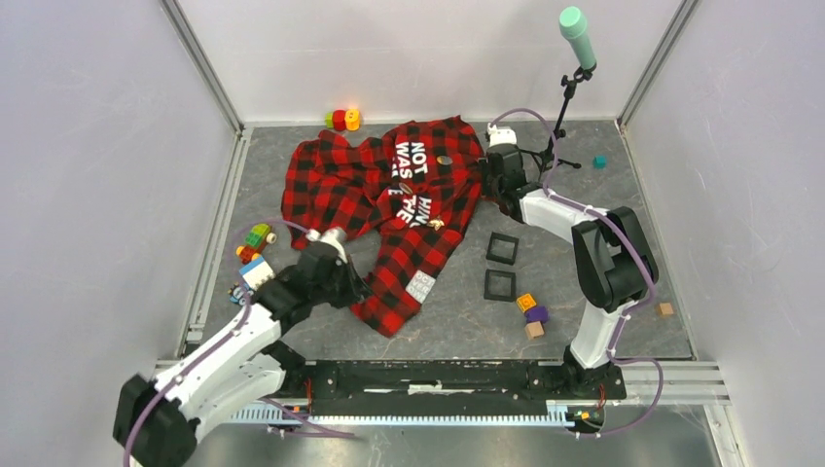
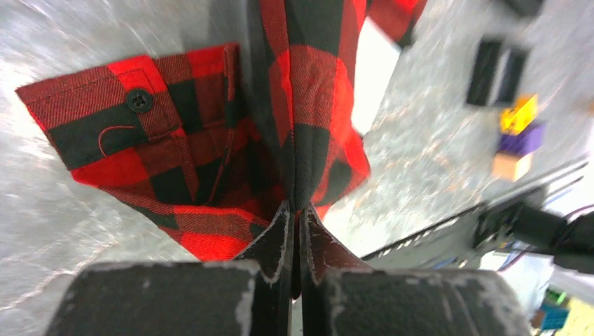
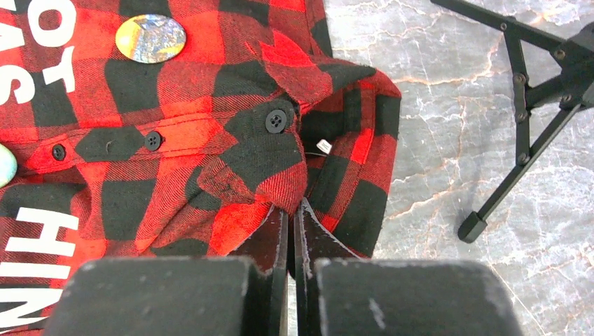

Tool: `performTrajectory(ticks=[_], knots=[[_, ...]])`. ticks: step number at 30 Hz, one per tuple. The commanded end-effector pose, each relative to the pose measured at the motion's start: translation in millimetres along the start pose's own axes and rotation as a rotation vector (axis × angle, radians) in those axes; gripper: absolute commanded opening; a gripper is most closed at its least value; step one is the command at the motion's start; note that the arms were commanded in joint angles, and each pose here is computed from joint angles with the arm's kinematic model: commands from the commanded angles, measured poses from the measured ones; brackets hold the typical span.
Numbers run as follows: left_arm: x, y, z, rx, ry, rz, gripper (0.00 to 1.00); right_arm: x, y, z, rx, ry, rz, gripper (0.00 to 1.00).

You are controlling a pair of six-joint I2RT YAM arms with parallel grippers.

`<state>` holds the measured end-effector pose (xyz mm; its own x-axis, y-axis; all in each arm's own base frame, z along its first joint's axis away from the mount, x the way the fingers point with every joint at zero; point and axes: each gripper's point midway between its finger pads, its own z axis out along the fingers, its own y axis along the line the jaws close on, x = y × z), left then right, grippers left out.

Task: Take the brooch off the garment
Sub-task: Flatten out the clothes at the center of the board.

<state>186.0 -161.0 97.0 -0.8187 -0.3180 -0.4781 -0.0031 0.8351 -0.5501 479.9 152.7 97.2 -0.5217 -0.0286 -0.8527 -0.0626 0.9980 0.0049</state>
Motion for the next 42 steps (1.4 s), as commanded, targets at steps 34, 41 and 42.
performTrajectory(ticks=[34,41,42], knots=[[-172.9,-68.8,79.6,-0.120,-0.302,0.281,0.99,110.4,75.4,-95.8,-0.266,0.142,0.049,0.63],[-186.5,-46.2,120.1,-0.099,-0.220,0.225,0.87,111.9,88.0,-85.3,-0.271,0.155,0.048,0.61],[-187.3,-43.8,125.7,-0.099,-0.207,0.222,0.85,111.3,89.3,-83.7,-0.272,0.155,0.049,0.61]])
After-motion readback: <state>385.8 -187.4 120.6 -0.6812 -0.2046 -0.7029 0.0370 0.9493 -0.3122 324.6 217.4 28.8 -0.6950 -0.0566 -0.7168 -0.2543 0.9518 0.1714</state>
